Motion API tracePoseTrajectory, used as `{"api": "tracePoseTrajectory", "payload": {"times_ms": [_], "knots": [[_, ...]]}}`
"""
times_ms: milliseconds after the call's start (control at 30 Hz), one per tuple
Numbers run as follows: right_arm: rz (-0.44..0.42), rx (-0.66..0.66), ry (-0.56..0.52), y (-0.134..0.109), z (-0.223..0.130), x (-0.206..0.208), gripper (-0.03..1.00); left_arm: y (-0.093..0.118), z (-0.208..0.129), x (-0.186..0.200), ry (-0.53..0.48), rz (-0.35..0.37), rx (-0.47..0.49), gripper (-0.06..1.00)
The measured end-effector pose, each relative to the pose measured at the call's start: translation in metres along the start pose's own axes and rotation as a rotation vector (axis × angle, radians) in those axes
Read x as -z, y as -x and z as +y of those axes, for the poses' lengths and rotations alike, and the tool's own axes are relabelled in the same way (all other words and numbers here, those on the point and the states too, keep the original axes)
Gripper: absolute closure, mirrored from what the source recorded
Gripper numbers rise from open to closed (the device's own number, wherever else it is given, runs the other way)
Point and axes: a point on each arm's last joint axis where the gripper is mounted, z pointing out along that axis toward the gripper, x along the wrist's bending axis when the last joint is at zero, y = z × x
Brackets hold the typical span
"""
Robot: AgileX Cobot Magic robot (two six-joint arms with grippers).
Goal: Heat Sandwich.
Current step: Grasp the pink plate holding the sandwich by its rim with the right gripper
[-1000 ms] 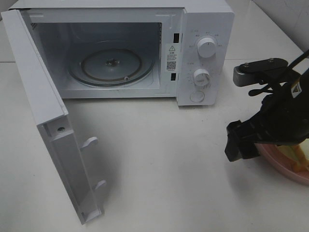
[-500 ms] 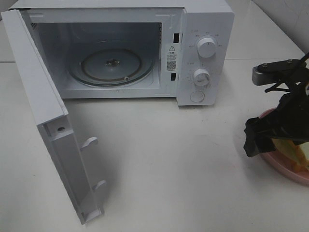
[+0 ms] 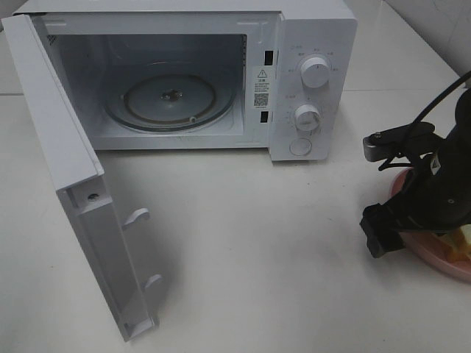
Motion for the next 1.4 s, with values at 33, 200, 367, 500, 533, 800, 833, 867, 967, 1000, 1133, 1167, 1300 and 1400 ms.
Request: {"api": "tracePoseTrajectory", "payload": {"times_ms": [33,200,367,500,533,800,833,867,967,1000,1133,1167,1300,1400], "knots": [[-0.005,-0.003,-0.003,0.0,0.001,-0.003,0.07,0.0,0.0,0.0,0.0,0.0,0.0,-0.03],[-0.033,-0.006,-0.031,0.001,0.001,-0.017,0.08,0.0,0.0,0.0,0.0,0.0,0.0,-0.03],[-0.041,-0.015,-0.027,0.002,0.001,-0.017,0.09,0.0,0.0,0.0,0.0,0.0,0.0,-0.03],[-0.042,-0.014,-0.027,0.002,0.001,-0.017,0.1,0.0,0.0,0.0,0.0,0.0,0.0,-0.03],[-0.042,-0.015,-0.027,0.002,0.001,-0.017,0.11,0.0,0.0,0.0,0.0,0.0,0.0,-0.03],[-0.043,-0.012,-0.026,0.002,0.001,-0.017,0.24,0.0,0.0,0.0,0.0,0.0,0.0,-0.03],[-0.043,-0.012,-0.026,0.002,0.001,-0.017,0.33,0.0,0.0,0.0,0.0,0.0,0.0,-0.03],[-0.043,-0.012,-0.026,0.002,0.001,-0.017,0.33,0.0,0.0,0.0,0.0,0.0,0.0,-0.03],[-0.049,-0.009,-0.025,0.003,0.001,-0.017,0.59,0.0,0.0,0.0,0.0,0.0,0.0,-0.03],[-0.053,-0.011,-0.024,0.003,0.002,-0.017,0.67,0.0,0.0,0.0,0.0,0.0,0.0,-0.03],[-0.059,-0.001,-0.015,0.004,0.002,-0.017,0.91,0.0,0.0,0.0,0.0,0.0,0.0,-0.03],[-0.059,-0.001,-0.015,0.004,0.002,-0.017,0.91,0.0,0.0,0.0,0.0,0.0,0.0,-0.03],[-0.058,-0.008,-0.014,0.004,0.002,-0.017,0.95,0.0,0.0,0.0,0.0,0.0,0.0,-0.03],[-0.058,-0.008,-0.014,0.004,0.002,-0.017,0.95,0.0,0.0,0.0,0.0,0.0,0.0,-0.03]]}}
